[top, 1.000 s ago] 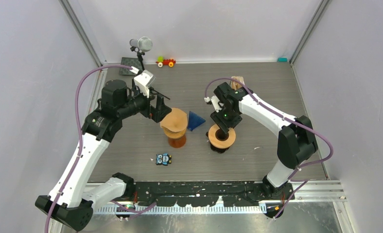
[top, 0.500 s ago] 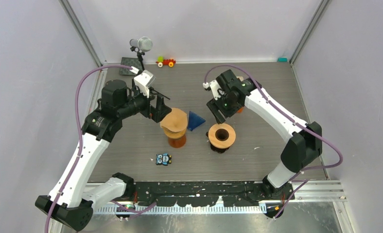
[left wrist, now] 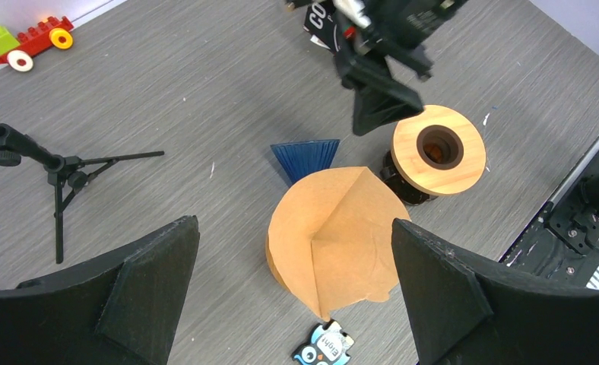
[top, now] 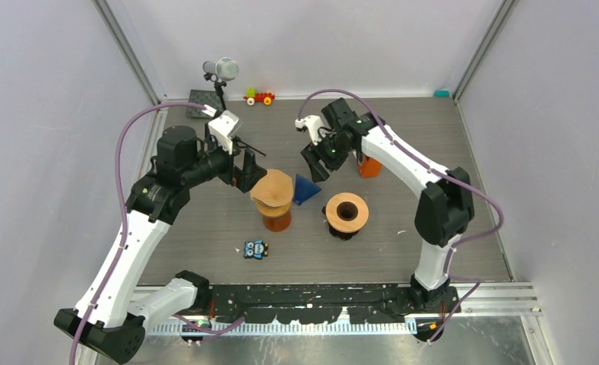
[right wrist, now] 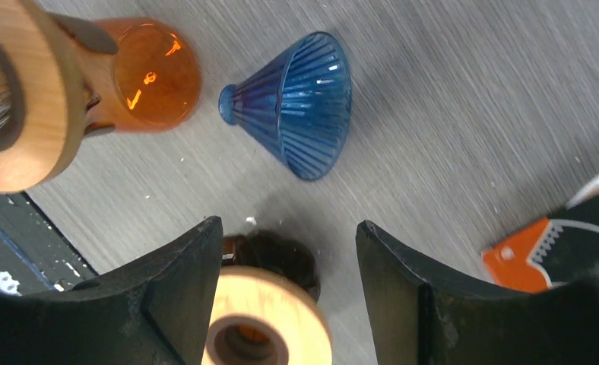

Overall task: Place the coffee filter in the dripper
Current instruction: Pick up the coffee dripper from the center of the board.

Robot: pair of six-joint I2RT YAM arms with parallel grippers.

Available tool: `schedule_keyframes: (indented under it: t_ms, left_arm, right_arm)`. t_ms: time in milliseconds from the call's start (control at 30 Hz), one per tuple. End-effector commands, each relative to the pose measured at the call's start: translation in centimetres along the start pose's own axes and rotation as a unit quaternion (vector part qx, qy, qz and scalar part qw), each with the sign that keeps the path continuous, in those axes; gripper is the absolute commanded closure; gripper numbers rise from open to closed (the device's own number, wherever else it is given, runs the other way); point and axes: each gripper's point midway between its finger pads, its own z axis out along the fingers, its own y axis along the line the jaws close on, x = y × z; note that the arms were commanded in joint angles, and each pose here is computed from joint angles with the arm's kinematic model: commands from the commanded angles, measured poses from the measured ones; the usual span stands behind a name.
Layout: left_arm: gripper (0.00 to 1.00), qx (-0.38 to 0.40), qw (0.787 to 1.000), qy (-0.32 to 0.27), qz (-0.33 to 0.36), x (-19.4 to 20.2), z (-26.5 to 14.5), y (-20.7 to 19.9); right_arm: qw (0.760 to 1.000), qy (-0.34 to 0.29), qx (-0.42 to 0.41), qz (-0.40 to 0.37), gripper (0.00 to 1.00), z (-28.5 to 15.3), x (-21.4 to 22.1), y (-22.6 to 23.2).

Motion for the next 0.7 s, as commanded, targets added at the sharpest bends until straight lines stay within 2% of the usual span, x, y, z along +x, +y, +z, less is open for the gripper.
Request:
schedule_keyframes:
  t_ms: [0,400,533,667]
  left_arm:
    - [0.0,-0.011,0.999,-0.038,0.028,-2.6,-1.2,0.2]
    - [0.0,-0.001,0.999,-0.037,0.03,-2.8,-0.7,0.0]
    - [0.0,-0.001,0.999,-0.034,0.029,-2.6,-0.6,0.1]
    - [0.0,0.0,0.999,-0.034,0.029,-2.7,-0.5,0.1]
  right_arm:
    - [0.997,-0.034,-0.045,-0.049,0.3,2.2,-2.8,0.4]
    - [0.99,0.015,-0.13,-0.062,0.32,7.2,-0.7,1.1]
    - [0.986,0.023,-0.155,-0.065,0.4,7.7,0.0,1.8]
    - [0.983,0.024,-0.17,-0.066,0.55,7.8,0.2,2.2]
